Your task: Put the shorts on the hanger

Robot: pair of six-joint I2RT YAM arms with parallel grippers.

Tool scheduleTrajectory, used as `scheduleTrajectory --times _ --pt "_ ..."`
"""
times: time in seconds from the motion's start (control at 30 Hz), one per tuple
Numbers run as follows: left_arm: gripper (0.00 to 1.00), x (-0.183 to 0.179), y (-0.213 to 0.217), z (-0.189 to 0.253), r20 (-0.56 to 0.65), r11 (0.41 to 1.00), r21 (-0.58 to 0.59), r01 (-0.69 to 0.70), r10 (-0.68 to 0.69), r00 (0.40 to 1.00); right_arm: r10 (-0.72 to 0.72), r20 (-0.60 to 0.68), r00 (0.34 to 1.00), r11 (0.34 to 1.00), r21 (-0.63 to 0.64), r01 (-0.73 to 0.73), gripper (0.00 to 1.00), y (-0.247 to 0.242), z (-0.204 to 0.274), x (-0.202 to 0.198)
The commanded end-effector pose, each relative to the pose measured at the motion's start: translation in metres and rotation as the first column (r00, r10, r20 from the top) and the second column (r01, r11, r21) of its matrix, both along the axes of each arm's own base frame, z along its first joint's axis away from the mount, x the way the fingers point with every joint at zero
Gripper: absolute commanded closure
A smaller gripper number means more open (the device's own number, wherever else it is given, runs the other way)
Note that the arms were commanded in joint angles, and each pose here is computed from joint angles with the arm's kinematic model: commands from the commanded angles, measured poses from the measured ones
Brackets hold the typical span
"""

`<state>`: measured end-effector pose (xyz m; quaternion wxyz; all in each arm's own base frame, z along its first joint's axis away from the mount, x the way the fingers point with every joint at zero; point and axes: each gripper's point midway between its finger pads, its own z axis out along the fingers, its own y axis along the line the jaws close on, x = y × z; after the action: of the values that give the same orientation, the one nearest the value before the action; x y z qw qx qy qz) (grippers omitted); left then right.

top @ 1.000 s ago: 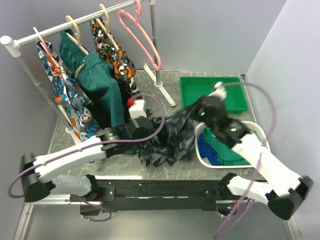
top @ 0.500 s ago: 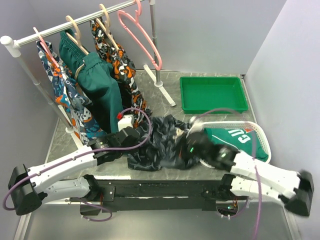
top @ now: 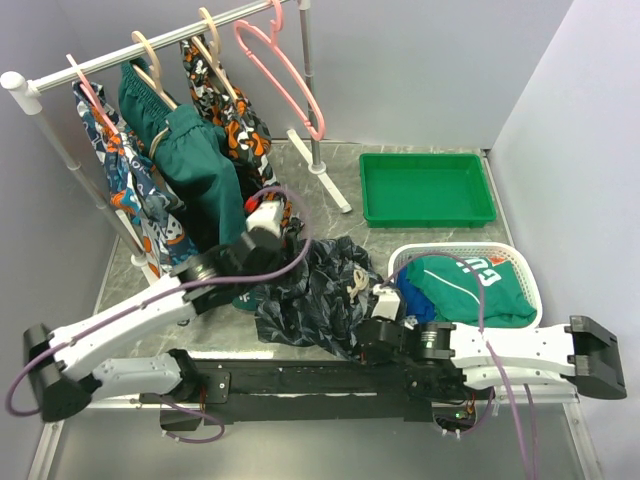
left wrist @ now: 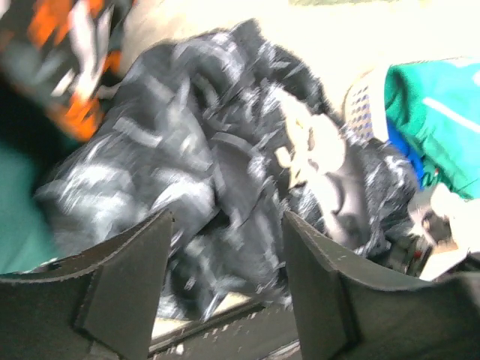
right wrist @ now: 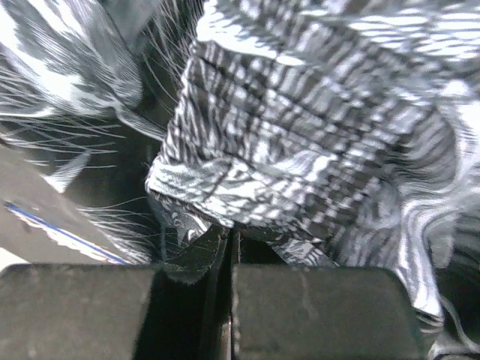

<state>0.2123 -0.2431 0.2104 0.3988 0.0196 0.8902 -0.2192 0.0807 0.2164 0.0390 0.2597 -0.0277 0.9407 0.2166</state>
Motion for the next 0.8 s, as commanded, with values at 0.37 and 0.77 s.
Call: scheduleTrajectory --times 0.37,0.77 --pt "0.42 0.102 -0.114 -0.061 -0.005 0.961 0.271 0.046 -0.047 0.999 -0.167 0.047 0.985 0.979 0.129 0.16 1.0 -0.016 0.023 0.015" --pt "0.35 0.176 -0.144 -0.124 0.078 0.876 0.479 -0.057 0.022 0.997 -0.188 0.036 0.982 0.972 0.148 0.181 1.0 -0.015 0.022 0.014"
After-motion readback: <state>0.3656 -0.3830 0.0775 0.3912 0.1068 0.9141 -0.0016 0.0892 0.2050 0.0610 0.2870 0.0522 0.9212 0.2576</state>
